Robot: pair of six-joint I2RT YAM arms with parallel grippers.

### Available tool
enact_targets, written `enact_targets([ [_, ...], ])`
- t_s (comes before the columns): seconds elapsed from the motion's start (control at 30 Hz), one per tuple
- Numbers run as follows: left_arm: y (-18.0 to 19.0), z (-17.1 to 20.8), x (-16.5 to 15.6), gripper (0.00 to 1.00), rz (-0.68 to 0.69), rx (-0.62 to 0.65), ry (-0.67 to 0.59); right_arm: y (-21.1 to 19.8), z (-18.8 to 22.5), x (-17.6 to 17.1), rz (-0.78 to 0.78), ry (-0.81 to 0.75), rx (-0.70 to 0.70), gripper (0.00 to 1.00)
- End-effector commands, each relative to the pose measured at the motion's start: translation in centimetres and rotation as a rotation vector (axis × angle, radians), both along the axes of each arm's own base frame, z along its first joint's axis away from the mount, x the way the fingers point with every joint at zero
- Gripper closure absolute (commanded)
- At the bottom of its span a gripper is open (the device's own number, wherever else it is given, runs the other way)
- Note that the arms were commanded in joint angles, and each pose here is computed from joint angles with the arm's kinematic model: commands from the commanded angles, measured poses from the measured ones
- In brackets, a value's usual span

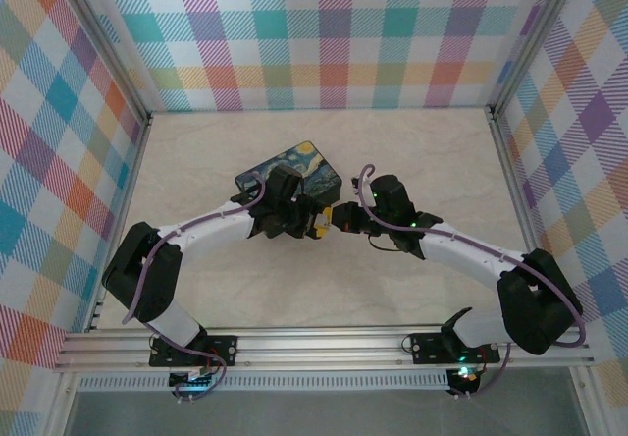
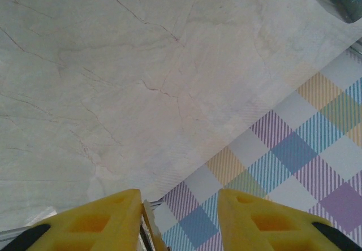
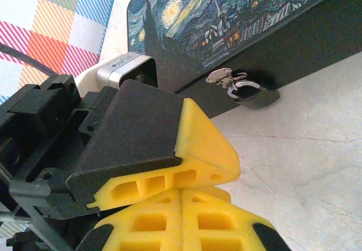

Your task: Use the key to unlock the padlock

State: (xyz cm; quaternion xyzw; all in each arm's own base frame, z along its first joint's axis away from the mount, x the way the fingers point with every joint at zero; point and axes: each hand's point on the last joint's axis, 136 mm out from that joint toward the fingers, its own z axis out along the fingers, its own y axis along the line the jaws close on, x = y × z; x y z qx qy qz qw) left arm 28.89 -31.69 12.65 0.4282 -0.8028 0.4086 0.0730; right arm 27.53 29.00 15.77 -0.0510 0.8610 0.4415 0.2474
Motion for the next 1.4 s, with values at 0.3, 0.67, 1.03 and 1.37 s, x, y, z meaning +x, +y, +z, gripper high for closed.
enact_targets([
  [0.3, -1.4, 0.5, -0.5, 0.71, -0.029, -0.047, 0.012, 1.0, 2.4, 1.2, 0.002, -0.099, 0.037, 1.0],
  [0.67, -1.2, 0.1, -0.6, 0.89, -0.035, -0.039, 0.008, 0.3, 2.4, 1.3, -0.028, -0.109, 0.017, 1.0],
  [1.03, 0.1, 0.2, -0.4, 1.0, -0.025, -0.006, -0.031, -0.8, 1.5, 1.0, -0.061, -0.096, -0.021, 1.0],
  [1.37, 1.5, 1.1, 1.0, 1.0, -0.087, 0.12, -0.165, -1.6, 0.6, 1.0, -0.09, -0.065, -0.054, 0.8],
])
